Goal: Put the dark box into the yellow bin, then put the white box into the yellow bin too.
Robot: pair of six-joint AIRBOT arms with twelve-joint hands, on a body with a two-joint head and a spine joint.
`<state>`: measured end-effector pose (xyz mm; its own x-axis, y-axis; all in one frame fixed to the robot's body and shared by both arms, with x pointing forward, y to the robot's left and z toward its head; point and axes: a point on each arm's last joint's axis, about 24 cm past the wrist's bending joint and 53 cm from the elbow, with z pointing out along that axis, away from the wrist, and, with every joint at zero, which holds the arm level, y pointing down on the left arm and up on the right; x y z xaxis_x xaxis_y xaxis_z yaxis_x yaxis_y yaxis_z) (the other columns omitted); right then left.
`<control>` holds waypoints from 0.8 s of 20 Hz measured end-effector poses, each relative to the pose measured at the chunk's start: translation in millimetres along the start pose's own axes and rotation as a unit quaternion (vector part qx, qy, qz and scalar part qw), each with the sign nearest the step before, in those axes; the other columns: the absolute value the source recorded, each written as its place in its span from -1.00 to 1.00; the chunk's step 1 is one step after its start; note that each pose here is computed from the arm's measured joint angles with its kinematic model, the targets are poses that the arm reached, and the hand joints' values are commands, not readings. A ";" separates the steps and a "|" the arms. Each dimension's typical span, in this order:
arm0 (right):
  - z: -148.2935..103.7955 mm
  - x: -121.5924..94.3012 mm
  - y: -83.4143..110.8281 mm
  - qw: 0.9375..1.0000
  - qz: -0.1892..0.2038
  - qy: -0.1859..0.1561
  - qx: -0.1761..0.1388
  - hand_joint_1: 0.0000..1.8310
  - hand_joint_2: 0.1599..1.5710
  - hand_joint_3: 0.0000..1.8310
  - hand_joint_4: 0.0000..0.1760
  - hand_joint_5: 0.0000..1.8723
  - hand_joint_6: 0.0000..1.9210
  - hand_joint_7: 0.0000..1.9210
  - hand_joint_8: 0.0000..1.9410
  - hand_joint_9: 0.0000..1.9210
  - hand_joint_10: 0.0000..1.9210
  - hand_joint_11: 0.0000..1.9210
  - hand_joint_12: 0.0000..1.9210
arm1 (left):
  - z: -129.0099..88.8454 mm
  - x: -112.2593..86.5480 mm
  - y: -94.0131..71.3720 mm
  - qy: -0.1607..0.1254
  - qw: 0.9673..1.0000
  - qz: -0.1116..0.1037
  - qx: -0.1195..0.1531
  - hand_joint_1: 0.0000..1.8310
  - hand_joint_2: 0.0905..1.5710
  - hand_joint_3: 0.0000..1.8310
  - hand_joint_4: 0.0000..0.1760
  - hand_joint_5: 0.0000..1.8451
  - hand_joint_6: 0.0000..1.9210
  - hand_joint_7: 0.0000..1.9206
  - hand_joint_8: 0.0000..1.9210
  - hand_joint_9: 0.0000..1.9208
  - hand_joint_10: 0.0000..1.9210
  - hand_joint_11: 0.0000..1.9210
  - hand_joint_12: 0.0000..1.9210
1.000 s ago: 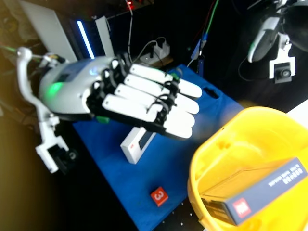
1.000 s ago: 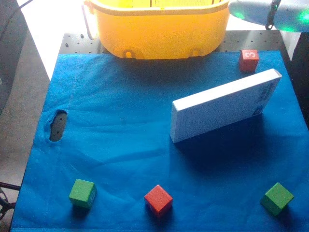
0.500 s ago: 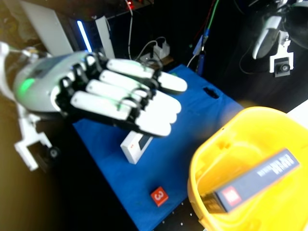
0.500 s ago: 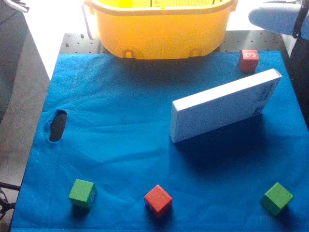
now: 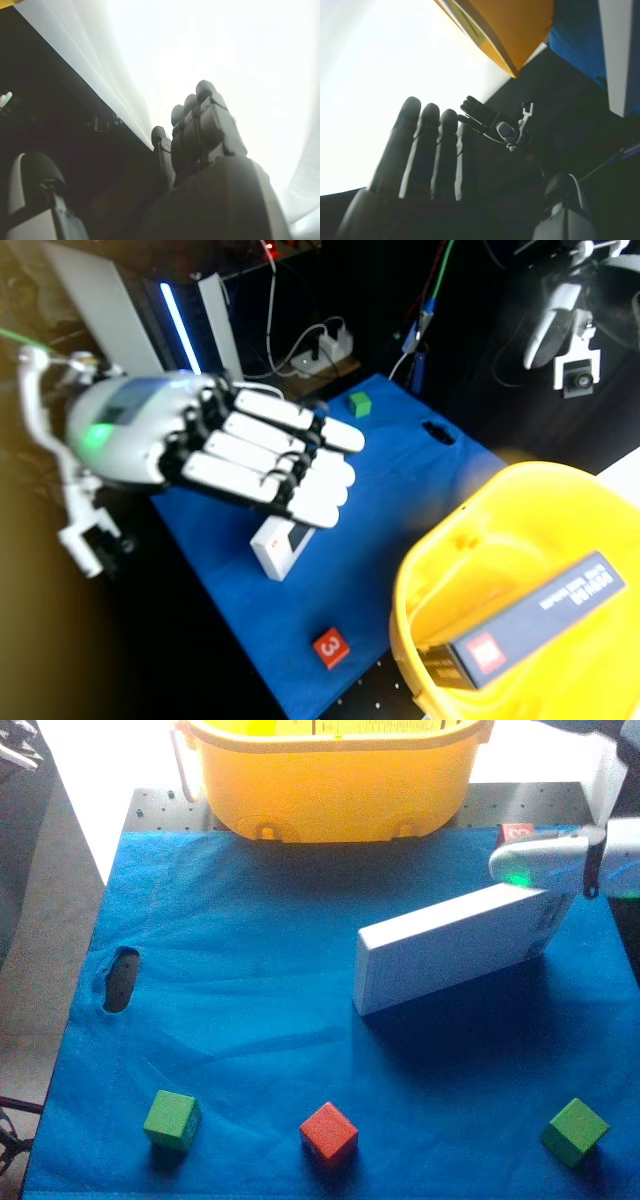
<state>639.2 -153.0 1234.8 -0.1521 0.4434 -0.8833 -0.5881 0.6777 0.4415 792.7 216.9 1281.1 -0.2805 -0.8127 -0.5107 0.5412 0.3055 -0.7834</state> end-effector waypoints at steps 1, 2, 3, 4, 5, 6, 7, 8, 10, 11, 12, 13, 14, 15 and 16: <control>-1.7 6.6 -3.6 1.000 0.006 0.006 0.006 -0.88 0.00 -1.00 0.14 -0.68 -0.99 -0.56 -1.00 -0.60 -1.00 -0.68 -0.92 | -1.3 -1.1 1.8 -0.002 1.000 -0.001 -0.002 0.00 -0.02 -0.99 0.99 -0.65 -0.99 -0.67 -0.98 -0.77 -1.00 -0.81 -0.92; -2.5 10.8 -6.0 1.000 0.011 0.010 0.011 -0.87 -0.04 -1.00 0.46 -0.67 -0.99 -0.57 -1.00 -0.59 -1.00 -0.67 -0.91 | -2.1 -1.9 1.9 -0.002 1.000 0.000 -0.002 0.03 -0.01 -0.99 1.00 -0.65 -0.99 -0.69 -0.99 -0.77 -1.00 -0.84 -0.93; -5.2 19.9 -11.7 0.999 0.017 0.019 0.021 -0.89 -0.03 -1.00 0.26 -0.68 -1.00 -0.54 -0.99 -0.59 -1.00 -0.66 -0.91 | -2.5 -1.8 2.5 -0.001 1.000 0.001 -0.003 0.03 0.00 -0.99 1.00 -0.64 -0.99 -0.72 -1.00 -0.78 -1.00 -0.85 -0.93; -5.7 23.7 -13.0 0.999 0.020 0.023 0.023 -0.86 -0.05 -1.00 0.17 -0.68 -1.00 -0.52 -0.99 -0.59 -1.00 -0.68 -0.91 | -2.8 -2.6 2.4 -0.002 1.000 0.001 -0.003 0.02 0.00 -0.99 1.00 -0.63 -0.99 -0.75 -1.00 -0.81 -1.00 -0.86 -0.93; -5.4 30.2 -14.0 0.999 0.023 0.029 0.024 -0.85 -0.03 -1.00 -0.05 -0.72 -1.00 -0.55 -1.00 -0.62 -1.00 -0.74 -0.93 | -3.3 -3.8 2.2 -0.002 1.000 0.001 -0.003 0.04 -0.01 -0.99 1.00 -0.62 -0.99 -0.75 -1.00 -0.80 -1.00 -0.84 -0.93; -7.1 36.8 -15.8 0.999 0.029 0.035 0.026 -0.87 -0.02 -1.00 -0.08 -0.72 -1.00 -0.56 -1.00 -0.61 -1.00 -0.73 -0.92 | -3.5 -4.6 2.2 -0.003 1.000 0.001 -0.003 0.04 -0.01 -1.00 1.00 -0.63 -0.99 -0.73 -0.99 -0.80 -1.00 -0.83 -0.92; -8.2 41.5 -17.2 0.998 0.037 0.040 0.028 -0.85 -0.03 -1.00 -0.22 -0.70 -0.99 -0.54 -0.99 -0.61 -0.99 -0.71 -0.91 | -3.7 -5.1 2.0 -0.003 1.000 0.002 -0.003 0.04 -0.02 -1.00 1.00 -0.64 -1.00 -0.72 -0.99 -0.79 -0.99 -0.82 -0.91; -10.0 49.3 -19.9 0.997 0.043 0.048 0.031 -0.82 0.00 -0.99 -0.42 -0.69 -0.99 -0.53 -0.99 -0.60 -0.99 -0.71 -0.91 | -4.1 -6.1 2.4 -0.004 1.000 0.002 -0.004 0.05 -0.01 -1.00 1.00 -0.69 -1.00 -0.74 -1.00 -0.80 -1.00 -0.83 -0.91; -12.3 62.4 -27.1 0.996 0.054 0.061 0.041 -0.74 0.02 -0.99 -0.77 -0.72 -1.00 -0.57 -1.00 -0.61 -1.00 -0.73 -0.92 | -4.6 -7.6 3.1 -0.006 1.000 0.002 -0.005 0.04 0.01 -0.99 1.00 -0.68 -0.98 -0.76 -0.99 -0.81 -1.00 -0.83 -0.91; -12.0 65.6 -28.0 0.995 0.057 0.064 0.042 -0.57 0.01 -1.00 -0.71 -0.74 -1.00 -0.62 -1.00 -0.64 -1.00 -0.78 -0.94 | -5.0 -6.9 3.7 -0.005 1.000 0.002 -0.006 0.04 0.04 -1.00 1.00 -0.66 -0.99 -0.76 -1.00 -0.81 -1.00 -0.87 -0.75; -12.2 67.9 -29.0 0.995 0.059 0.064 0.043 -0.46 0.01 -1.00 -0.74 -0.75 -1.00 -0.64 -1.00 -0.66 -1.00 -0.80 -0.94 | -6.0 -5.8 4.9 -0.003 1.000 0.003 -0.007 0.03 0.03 -0.98 1.00 -0.67 -0.99 -0.76 -1.00 -0.81 -1.00 -0.97 -0.51; -12.3 70.3 -30.2 0.995 0.059 0.066 0.044 -0.30 0.02 -1.00 -0.75 -0.75 -1.00 -0.63 -1.00 -0.68 -1.00 -0.82 -0.95 | -6.7 -4.5 6.3 -0.001 1.000 0.004 -0.009 0.04 0.04 -0.98 1.00 -0.70 -1.00 -0.76 -1.00 -0.83 -1.00 -0.99 -0.46; -12.8 74.4 -32.7 0.995 0.060 0.070 0.047 -0.22 0.00 -1.00 -0.65 -0.75 -1.00 -0.62 -0.99 -0.68 -1.00 -0.81 -0.95 | -6.7 -4.5 7.0 -0.001 1.000 0.004 -0.010 0.05 0.07 -0.98 1.00 -0.75 -1.00 -0.79 -1.00 -0.85 -1.00 -1.00 -0.50; -13.1 78.2 -35.6 0.994 0.063 0.072 0.051 -0.12 -0.03 -1.00 -0.51 -0.73 -0.99 -0.61 -0.99 -0.68 -0.99 -0.81 -0.95 | -6.7 -6.0 5.8 -0.004 1.000 0.001 -0.008 0.07 0.08 -0.99 1.00 -0.75 -1.00 -0.79 -1.00 -0.87 -1.00 -1.00 -0.55; -13.0 80.2 -37.2 0.994 0.064 0.074 0.053 -0.10 -0.04 -1.00 -0.46 -0.72 -0.99 -0.58 -0.98 -0.67 -0.99 -0.80 -0.94 | -6.7 -7.3 5.1 -0.007 1.000 -0.001 -0.006 0.04 0.09 -0.99 0.96 -0.82 -1.00 -0.82 -1.00 -0.87 -1.00 -1.00 -0.57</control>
<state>638.6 -150.2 1145.4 -0.3410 0.4441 -0.8286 -0.4698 0.6829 0.5594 792.2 227.7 1278.5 -0.2706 -0.8203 -0.5039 0.5308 0.3095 -0.7890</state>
